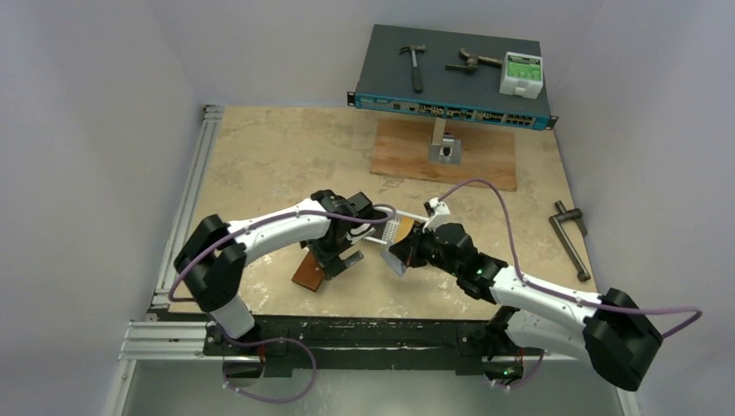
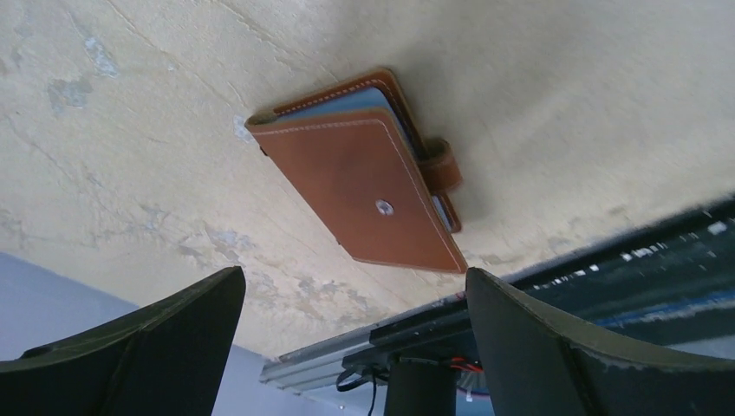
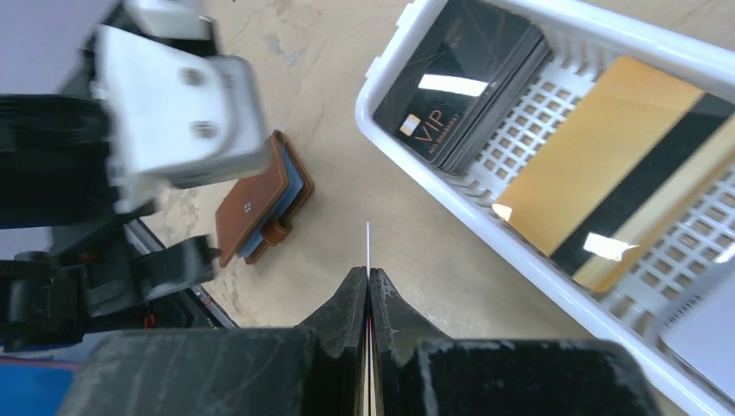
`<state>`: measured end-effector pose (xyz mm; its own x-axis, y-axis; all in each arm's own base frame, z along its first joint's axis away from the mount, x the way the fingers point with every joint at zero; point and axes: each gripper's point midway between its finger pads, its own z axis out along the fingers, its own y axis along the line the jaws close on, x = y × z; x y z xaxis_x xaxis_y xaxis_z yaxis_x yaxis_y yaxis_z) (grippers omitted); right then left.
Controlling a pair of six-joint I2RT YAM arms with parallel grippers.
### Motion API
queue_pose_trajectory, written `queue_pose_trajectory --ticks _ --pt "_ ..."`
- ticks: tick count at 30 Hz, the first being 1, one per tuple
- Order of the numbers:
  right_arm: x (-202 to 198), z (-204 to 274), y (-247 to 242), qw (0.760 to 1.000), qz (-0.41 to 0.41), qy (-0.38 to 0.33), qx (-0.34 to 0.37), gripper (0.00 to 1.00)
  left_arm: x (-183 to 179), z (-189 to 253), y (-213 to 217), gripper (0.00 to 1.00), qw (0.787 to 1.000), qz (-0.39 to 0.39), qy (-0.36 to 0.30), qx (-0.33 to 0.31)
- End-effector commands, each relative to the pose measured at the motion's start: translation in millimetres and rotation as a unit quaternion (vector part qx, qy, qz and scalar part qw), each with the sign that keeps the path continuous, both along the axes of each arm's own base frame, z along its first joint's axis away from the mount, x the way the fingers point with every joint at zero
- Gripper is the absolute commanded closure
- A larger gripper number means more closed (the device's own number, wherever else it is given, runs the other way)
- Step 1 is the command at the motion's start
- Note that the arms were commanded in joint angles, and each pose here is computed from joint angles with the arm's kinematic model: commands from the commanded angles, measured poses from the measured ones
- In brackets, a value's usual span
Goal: Put the credit cards into the card holder
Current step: Open the card holder at the center of the board.
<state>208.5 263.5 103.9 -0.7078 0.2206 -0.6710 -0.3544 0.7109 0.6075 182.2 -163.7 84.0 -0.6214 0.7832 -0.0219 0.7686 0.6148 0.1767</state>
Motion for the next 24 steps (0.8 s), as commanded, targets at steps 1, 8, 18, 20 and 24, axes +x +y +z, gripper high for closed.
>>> queue_pose_trajectory --ticks 1,8,18,20,24 --pt "5 5 -27 0.998 -0.060 -0.012 -0.008 1.00 22 -17 4 0.00 0.997 0.030 -0.032 0.058" --pt "5 18 -32 0.997 -0.066 -0.029 0.005 1.00 23 -37 -5 0.00 0.996 0.039 -0.005 0.075" --pt "5 21 -25 0.998 -0.055 -0.034 0.020 1.00 11 -36 -1 0.03 0.998 0.033 0.000 0.051" --pt "5 20 -24 0.998 -0.055 -0.034 0.022 1.00 14 -35 2 0.10 0.998 0.039 -0.003 0.052" --pt "5 24 -25 0.997 -0.057 -0.039 0.030 1.00 19 -41 12 0.22 0.996 0.054 0.008 0.069"
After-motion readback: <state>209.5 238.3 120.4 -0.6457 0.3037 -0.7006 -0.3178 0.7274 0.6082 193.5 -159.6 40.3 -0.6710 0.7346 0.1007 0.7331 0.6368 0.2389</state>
